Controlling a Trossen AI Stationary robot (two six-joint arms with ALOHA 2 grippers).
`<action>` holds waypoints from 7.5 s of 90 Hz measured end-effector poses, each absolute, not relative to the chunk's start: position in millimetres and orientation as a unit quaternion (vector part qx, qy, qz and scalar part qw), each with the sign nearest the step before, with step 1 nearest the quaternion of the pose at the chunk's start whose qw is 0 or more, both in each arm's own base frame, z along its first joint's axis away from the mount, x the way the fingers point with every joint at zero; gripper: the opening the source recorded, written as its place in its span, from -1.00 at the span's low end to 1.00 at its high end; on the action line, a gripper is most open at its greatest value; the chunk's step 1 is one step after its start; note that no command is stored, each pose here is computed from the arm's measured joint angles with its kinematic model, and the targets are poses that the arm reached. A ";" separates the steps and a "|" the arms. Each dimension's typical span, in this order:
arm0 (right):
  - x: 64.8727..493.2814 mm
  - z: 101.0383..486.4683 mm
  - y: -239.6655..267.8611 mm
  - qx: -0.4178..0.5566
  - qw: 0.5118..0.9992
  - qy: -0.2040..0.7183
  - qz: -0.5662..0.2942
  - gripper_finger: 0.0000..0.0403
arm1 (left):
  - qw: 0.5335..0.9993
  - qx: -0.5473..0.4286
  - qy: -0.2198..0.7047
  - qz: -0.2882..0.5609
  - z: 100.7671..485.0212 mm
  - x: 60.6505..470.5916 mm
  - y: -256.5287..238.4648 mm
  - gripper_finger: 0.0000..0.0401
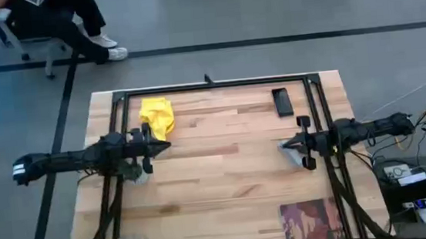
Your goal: Apply microfiber cloth
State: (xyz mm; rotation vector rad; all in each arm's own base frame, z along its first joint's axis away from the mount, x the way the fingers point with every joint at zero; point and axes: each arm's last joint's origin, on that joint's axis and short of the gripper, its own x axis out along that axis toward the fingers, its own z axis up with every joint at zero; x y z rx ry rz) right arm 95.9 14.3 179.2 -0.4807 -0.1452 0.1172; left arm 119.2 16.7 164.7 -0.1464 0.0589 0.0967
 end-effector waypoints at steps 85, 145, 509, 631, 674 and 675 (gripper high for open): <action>95.9 179.2 14.3 -0.238 0.967 -0.072 0.058 -1.00 | 0.996 -0.073 0.030 0.048 164.8 119.2 16.7 -0.97; 95.9 179.1 14.3 -0.238 0.967 -0.072 0.058 -1.00 | 0.996 -0.073 0.029 0.048 164.8 119.2 16.7 -0.97; 95.1 185.3 13.3 0.066 0.992 -0.084 0.064 -1.00 | 0.734 -0.236 0.449 0.451 187.7 219.9 141.9 0.55; 111.5 179.9 6.0 0.074 0.990 -0.052 -0.108 -1.00 | 0.900 -0.172 0.304 0.260 147.4 294.0 67.7 -0.98; 138.0 198.6 -8.3 0.089 0.921 0.090 -0.369 -1.00 | 0.958 -0.086 0.221 0.163 165.1 310.1 45.6 -0.99; 138.5 199.5 -9.0 0.089 0.919 0.097 -0.373 -1.00 | 0.958 -0.083 0.222 0.162 165.1 310.1 45.5 -0.99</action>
